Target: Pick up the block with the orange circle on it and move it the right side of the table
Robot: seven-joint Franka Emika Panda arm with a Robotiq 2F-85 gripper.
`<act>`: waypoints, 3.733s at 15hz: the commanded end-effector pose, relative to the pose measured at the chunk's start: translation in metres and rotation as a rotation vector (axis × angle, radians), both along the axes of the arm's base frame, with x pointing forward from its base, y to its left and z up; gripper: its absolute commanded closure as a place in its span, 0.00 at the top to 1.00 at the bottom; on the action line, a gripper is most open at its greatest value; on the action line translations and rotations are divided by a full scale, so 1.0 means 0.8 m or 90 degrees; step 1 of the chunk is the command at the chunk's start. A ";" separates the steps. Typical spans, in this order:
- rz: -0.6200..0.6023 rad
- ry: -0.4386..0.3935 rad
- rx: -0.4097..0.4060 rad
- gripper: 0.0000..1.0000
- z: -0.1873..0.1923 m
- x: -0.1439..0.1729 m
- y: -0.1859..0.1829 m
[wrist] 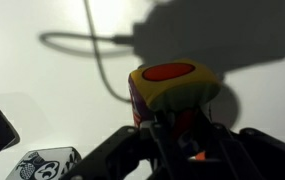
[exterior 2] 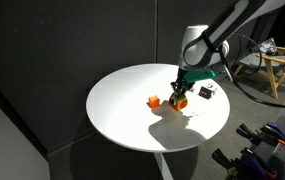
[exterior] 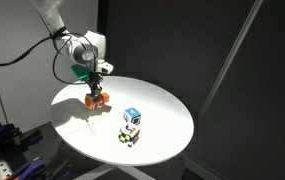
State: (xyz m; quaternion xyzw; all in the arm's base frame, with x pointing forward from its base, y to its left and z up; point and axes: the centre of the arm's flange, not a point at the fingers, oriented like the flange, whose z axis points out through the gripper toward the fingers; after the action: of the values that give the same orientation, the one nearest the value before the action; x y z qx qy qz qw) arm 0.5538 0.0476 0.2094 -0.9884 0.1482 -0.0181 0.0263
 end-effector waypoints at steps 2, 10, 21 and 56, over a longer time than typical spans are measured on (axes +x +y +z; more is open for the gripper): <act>-0.008 -0.005 0.005 0.08 0.007 0.000 -0.002; -0.080 -0.025 0.028 0.08 0.041 0.001 -0.017; -0.387 -0.037 0.064 0.08 0.072 0.005 -0.080; -0.633 -0.063 0.059 0.08 -0.055 -0.010 -0.121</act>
State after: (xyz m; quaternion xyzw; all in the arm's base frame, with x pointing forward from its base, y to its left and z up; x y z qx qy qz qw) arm 0.5427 -0.0427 0.1689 -0.7983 0.5959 -0.0656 0.0585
